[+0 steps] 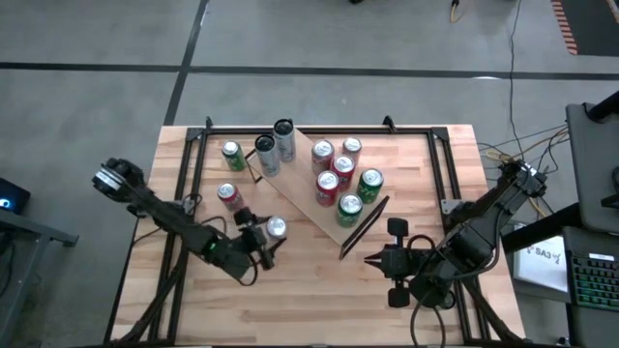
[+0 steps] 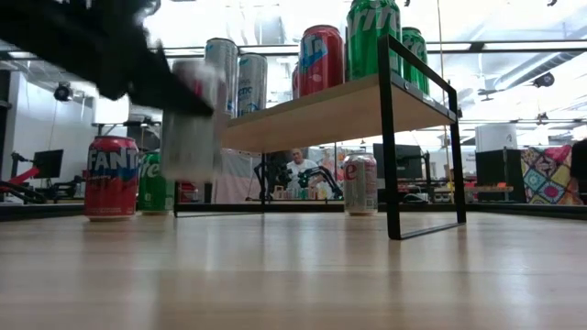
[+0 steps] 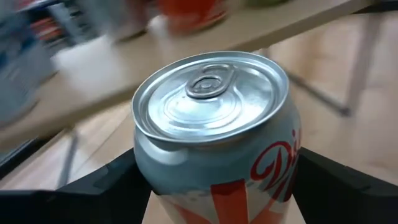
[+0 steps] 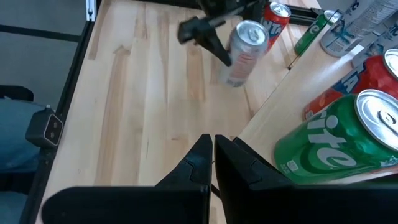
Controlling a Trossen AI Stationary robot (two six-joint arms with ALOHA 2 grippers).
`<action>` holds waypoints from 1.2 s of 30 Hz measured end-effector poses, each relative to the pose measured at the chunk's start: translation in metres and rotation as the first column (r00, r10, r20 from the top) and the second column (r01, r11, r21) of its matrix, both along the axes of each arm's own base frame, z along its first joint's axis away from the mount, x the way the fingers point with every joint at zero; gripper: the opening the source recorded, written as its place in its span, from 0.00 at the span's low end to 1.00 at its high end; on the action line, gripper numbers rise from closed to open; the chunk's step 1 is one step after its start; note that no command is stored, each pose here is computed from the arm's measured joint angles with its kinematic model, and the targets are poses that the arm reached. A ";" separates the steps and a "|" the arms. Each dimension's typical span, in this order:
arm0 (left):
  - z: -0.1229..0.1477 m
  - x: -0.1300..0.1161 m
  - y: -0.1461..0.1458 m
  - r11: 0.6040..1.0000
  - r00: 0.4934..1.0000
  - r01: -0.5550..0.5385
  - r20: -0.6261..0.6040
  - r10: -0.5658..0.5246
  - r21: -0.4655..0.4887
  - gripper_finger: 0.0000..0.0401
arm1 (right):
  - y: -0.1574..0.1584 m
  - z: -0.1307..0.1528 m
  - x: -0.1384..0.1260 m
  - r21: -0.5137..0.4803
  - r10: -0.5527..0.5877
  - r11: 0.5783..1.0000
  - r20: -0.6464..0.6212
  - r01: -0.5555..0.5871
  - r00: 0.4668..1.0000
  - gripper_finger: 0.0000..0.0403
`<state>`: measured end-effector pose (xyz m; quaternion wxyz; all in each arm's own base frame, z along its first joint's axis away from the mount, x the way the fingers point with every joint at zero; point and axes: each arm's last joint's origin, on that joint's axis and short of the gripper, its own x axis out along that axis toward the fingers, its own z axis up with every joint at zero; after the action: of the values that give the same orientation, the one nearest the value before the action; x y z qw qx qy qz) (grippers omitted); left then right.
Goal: Place canned beverage on shelf
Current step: Put the silver soda can on the shelf aligned with the other silver soda can
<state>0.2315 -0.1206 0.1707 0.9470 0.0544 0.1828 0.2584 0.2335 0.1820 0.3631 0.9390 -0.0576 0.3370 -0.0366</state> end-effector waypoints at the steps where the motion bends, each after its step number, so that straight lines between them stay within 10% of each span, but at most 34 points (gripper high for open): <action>1: 0.009 0.001 -0.002 0.999 0.999 0.044 -0.002 -0.044 -0.004 0.75 | 0.000 0.000 0.000 0.003 -0.001 1.000 0.004 0.001 1.000 0.02; 23: 0.107 0.025 -0.038 0.707 0.706 0.707 0.018 -0.708 0.020 0.75 | -0.005 0.013 0.050 -0.033 0.259 0.966 0.187 -0.257 0.948 0.02; 36: 0.106 0.036 -0.041 0.757 0.760 0.648 -0.012 -0.649 0.082 0.75 | -0.012 0.016 0.079 -0.079 0.262 0.965 0.325 -0.250 0.909 0.02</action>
<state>0.2672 -0.1619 0.2766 0.9764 0.1507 0.1340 -0.0776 0.3127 0.1699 0.3788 0.9779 -0.1107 0.1626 0.0714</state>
